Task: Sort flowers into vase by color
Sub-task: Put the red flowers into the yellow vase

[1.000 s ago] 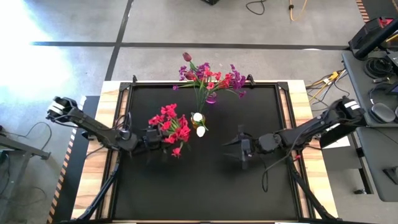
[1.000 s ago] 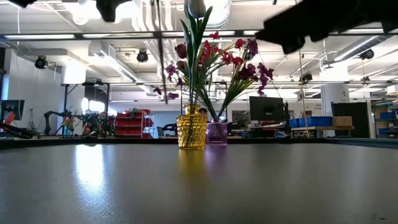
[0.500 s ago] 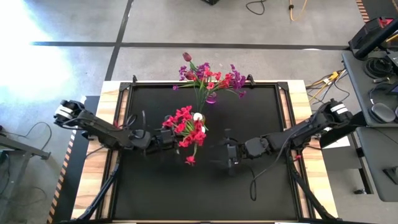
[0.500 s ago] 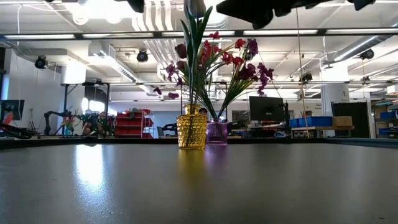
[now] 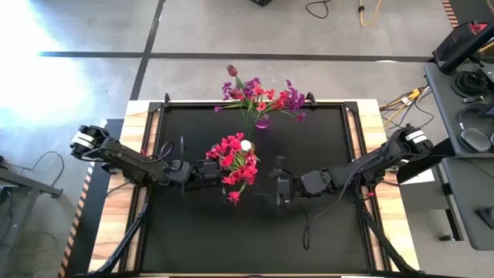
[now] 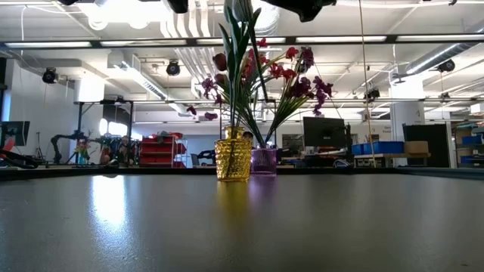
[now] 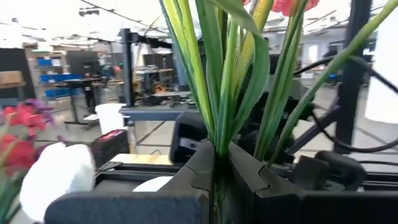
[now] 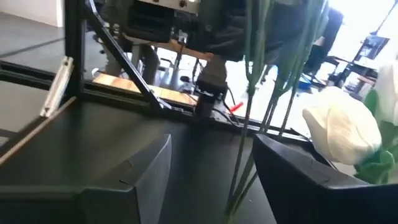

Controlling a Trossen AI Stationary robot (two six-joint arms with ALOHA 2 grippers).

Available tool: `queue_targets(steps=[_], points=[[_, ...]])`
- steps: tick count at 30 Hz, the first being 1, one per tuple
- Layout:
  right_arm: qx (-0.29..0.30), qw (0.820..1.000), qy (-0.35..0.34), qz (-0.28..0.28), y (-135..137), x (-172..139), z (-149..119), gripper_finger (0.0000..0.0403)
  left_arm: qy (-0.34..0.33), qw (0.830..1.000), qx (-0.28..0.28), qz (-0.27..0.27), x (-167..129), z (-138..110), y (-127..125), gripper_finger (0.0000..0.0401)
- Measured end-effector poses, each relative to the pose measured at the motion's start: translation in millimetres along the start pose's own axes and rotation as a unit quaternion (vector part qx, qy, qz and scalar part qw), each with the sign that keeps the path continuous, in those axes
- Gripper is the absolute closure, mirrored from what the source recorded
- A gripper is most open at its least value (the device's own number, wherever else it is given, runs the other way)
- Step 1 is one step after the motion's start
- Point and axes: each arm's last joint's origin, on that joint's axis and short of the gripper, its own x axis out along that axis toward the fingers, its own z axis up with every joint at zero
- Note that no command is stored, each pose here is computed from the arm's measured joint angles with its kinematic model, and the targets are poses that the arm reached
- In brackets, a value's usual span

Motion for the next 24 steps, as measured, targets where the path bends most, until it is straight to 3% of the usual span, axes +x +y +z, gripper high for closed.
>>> queue_targets(steps=[13, 17, 24], points=[[0.04, 0.999, 0.0, -0.016, -11.8, 4.7, -2.6, 0.0287, -0.009, 1.0, -0.004, -0.029, 8.2, -14.1, -6.8, 0.0397], [0.036, 0.999, 0.01, -0.014, -10.6, 4.9, -4.7, 0.028, -0.005, 1.0, 0.002, -0.03, 9.0, -15.9, -7.3, 0.0398], [0.05, 0.997, 0.056, -0.002, -8.0, -9.0, -2.4, 0.0226, -0.01, 1.0, 0.005, -0.028, 6.6, -10.4, -6.0, 0.0398]])
